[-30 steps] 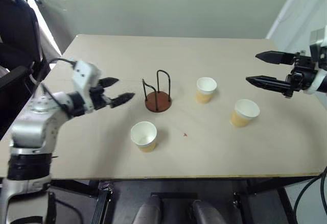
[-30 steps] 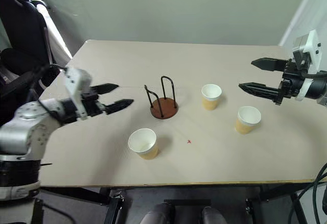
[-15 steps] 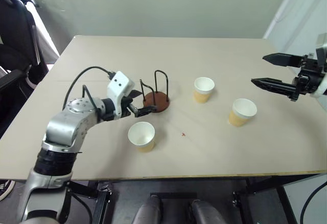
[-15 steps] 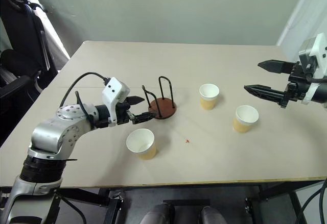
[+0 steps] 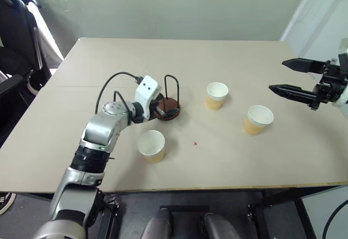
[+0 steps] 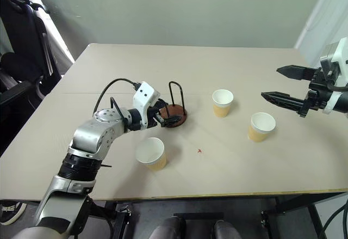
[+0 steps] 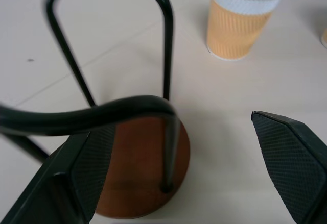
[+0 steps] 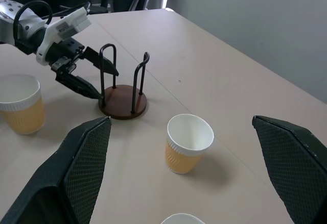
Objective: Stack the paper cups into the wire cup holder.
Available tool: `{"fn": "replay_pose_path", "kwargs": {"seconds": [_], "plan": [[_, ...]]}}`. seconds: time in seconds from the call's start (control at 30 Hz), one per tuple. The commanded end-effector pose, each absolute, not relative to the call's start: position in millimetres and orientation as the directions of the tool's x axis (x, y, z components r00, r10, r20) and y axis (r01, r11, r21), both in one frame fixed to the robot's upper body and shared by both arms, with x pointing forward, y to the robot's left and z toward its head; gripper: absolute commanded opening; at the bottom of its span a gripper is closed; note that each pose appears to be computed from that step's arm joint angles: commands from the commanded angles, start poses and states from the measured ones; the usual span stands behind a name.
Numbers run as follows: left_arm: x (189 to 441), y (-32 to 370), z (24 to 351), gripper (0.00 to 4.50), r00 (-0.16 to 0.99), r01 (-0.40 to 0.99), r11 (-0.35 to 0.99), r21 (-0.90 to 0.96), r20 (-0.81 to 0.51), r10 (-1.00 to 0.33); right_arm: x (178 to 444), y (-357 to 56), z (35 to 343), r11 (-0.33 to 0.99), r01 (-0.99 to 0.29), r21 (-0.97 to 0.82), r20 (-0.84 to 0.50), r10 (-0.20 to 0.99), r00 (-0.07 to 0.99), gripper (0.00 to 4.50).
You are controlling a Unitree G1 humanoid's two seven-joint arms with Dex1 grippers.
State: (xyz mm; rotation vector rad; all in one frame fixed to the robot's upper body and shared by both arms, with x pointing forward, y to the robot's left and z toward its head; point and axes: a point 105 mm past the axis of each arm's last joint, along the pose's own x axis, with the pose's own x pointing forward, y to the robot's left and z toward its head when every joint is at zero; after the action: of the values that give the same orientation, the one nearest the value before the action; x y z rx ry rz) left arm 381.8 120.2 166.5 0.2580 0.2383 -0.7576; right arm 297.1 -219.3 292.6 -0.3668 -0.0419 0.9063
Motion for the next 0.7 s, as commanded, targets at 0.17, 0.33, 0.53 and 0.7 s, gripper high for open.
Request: {"fn": "replay_pose_path", "kwargs": {"seconds": [0.17,0.33,0.53,0.7], "plan": [[388,119,184,2.52,0.718,0.694,0.694,0.194,-0.259,-0.646,286,-225,311,0.571,-0.72,-0.395,-0.081,0.758,0.647,4.5],[390,122,185,0.7,0.729,0.683,0.699,0.213,-0.256,-0.635,285,-226,311,0.572,-0.719,-0.396,-0.08,0.758,0.647,4.5],[389,120,186,0.01,0.726,0.687,0.695,0.215,-0.246,-0.642,285,-226,311,0.569,-0.721,-0.397,-0.081,0.76,0.645,4.5],[379,118,209,0.01,0.679,0.733,0.641,0.228,-0.214,-0.702,285,-226,311,0.567,-0.721,-0.397,-0.083,0.761,0.644,4.5]]}}
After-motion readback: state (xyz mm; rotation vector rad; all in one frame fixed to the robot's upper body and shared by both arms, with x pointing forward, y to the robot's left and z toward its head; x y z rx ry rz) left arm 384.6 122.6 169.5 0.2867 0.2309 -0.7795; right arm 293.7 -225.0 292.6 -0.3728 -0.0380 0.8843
